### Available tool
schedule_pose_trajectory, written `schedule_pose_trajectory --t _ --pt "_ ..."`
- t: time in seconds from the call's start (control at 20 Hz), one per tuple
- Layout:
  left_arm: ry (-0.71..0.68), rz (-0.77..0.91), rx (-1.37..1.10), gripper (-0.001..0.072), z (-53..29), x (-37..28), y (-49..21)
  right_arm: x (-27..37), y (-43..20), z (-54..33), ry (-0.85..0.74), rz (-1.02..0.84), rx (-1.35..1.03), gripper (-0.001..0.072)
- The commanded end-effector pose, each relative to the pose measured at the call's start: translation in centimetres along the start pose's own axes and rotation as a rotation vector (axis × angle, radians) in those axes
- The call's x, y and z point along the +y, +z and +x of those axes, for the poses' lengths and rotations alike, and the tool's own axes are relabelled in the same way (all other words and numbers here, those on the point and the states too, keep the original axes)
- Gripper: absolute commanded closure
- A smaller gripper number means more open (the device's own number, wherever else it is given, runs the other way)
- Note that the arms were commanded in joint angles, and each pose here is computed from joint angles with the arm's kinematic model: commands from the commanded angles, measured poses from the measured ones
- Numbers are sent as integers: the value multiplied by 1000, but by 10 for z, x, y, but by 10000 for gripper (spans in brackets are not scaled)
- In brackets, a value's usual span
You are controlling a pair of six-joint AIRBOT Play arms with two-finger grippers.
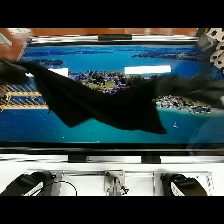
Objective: Fold the shirts.
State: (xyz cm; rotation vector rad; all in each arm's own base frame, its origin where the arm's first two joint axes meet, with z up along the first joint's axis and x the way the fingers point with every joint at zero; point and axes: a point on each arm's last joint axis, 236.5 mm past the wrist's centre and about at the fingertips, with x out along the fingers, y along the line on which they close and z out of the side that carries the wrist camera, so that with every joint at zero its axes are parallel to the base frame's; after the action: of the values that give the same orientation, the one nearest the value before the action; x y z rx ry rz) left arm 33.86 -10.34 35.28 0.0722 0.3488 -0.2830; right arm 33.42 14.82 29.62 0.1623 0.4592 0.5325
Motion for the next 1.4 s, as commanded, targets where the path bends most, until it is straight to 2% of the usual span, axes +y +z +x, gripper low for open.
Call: schedule_pose_trajectory --t 0.0,0.1,0.25,0.4,0.6,0.7,0.85,0.95,1.1,1.25,1.35 --pt "-53 -48 -372 670 -125 -8 116 41 137 -190 -177 -199 -526 652" --pt "-141 -79 -496 670 -183 -21 140 70 151 -248 -150 -219 -654 652" --pt "-215 -95 -531 670 -222 -33 135 85 146 -277 -113 -188 -699 652" --pt "-128 -66 -447 670 -224 -15 110 80 142 -278 -145 -198 -683 652" --pt "1 -62 -139 670 -178 10 43 34 139 -263 -331 -220 -601 652" --pt "5 -51 -26 670 -142 7 14 -2 115 -225 -420 -183 -407 651" --pt "44 -20 215 670 -70 8 -53 -57 38 -151 -503 -93 49 652" --pt "57 -16 366 670 -17 6 -106 -94 14 -105 -565 -86 182 651" --pt "110 -97 457 669 57 16 -158 -138 21 -16 -588 -104 132 651" --pt "155 -301 386 670 126 33 -163 -168 35 76 -550 -25 2 651" --pt "163 -365 315 669 162 45 -159 -185 27 125 -526 45 -40 651"
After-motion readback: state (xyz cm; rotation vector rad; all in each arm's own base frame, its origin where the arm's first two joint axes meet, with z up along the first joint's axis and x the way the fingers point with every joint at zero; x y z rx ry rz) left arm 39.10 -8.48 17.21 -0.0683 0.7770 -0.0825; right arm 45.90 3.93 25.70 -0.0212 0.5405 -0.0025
